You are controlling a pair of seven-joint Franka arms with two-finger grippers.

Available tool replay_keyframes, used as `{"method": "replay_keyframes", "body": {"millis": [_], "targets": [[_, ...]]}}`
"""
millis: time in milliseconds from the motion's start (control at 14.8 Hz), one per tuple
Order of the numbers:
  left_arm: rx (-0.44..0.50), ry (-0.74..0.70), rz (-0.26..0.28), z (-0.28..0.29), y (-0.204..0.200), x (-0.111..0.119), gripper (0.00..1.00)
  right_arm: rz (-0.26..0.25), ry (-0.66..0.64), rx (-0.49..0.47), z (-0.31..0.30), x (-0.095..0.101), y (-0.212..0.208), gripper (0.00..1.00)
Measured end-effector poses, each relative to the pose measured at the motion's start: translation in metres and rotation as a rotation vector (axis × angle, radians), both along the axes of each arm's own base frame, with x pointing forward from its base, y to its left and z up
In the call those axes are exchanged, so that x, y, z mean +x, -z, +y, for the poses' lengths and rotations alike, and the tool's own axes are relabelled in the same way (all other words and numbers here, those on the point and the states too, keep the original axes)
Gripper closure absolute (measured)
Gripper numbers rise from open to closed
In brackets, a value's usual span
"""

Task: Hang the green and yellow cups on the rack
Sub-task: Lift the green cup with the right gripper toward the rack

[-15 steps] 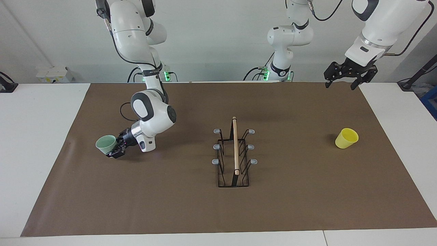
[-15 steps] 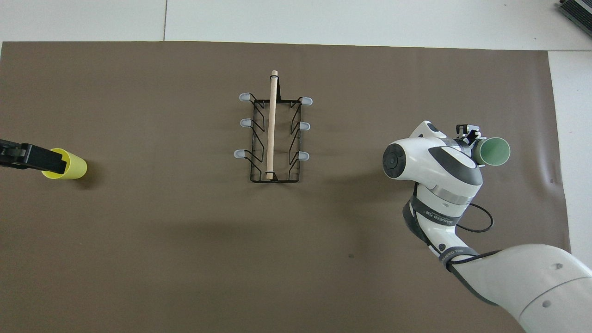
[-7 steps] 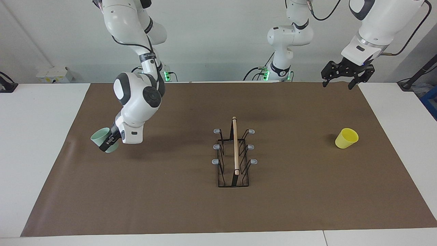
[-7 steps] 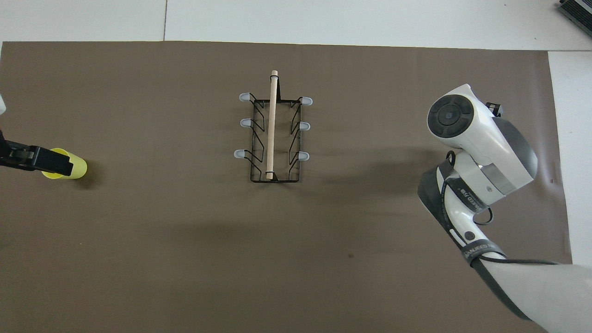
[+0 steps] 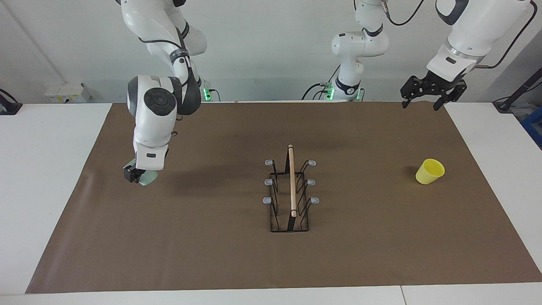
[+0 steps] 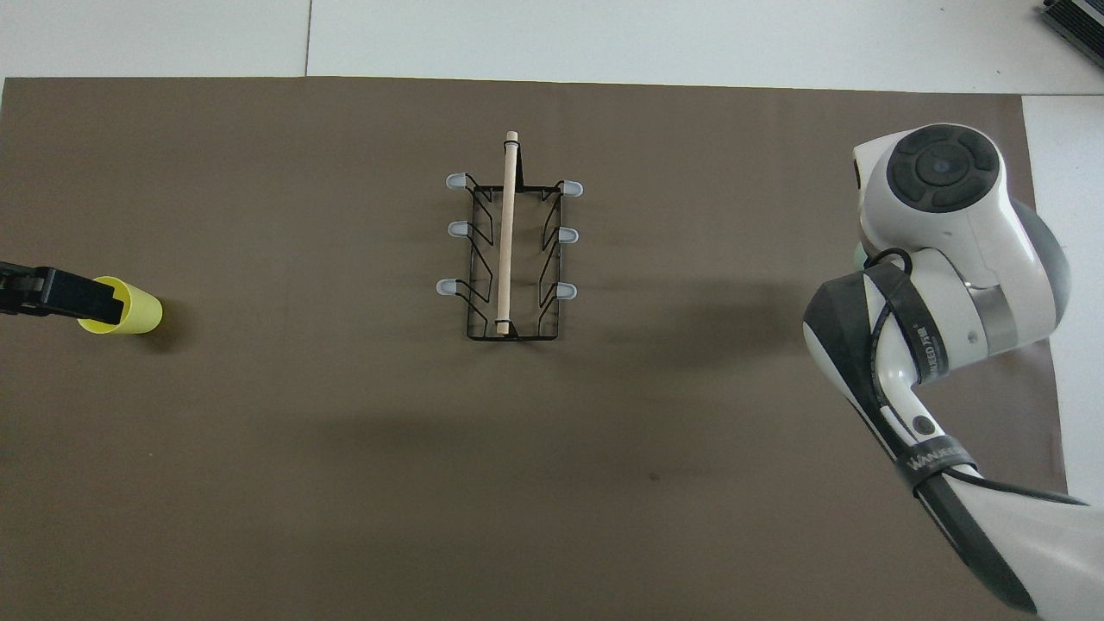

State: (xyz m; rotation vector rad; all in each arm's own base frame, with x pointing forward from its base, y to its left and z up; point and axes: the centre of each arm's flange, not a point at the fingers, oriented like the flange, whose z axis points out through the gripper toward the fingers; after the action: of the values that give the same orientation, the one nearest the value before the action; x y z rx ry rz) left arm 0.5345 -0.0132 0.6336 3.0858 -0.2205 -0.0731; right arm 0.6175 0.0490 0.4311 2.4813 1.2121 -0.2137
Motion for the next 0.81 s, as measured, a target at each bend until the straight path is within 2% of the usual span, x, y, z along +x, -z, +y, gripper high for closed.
{"method": "replay_keyframes", "body": {"millis": [271,406,542,609,812], "targets": [[-0.032,-0.09,-0.011,0.035,0.001,0.021,0.0,-0.036,0.12,0.167,0.002,-0.003,-0.021,0.3],[-0.03,-0.153,-0.004,0.044,0.011,0.041,0.0,-0.057,0.158,0.208,0.0,-0.004,-0.032,0.3],[-0.068,-0.253,0.011,0.062,0.028,0.066,0.0,-0.077,0.209,0.289,0.006,-0.003,-0.043,0.3],[-0.08,-0.299,0.022,0.075,0.04,0.079,0.0,-0.093,0.226,0.339,0.01,-0.001,-0.049,0.3],[-0.098,-0.446,0.037,0.105,0.071,0.111,0.0,-0.182,0.259,0.492,0.022,0.009,-0.065,0.3]]}}
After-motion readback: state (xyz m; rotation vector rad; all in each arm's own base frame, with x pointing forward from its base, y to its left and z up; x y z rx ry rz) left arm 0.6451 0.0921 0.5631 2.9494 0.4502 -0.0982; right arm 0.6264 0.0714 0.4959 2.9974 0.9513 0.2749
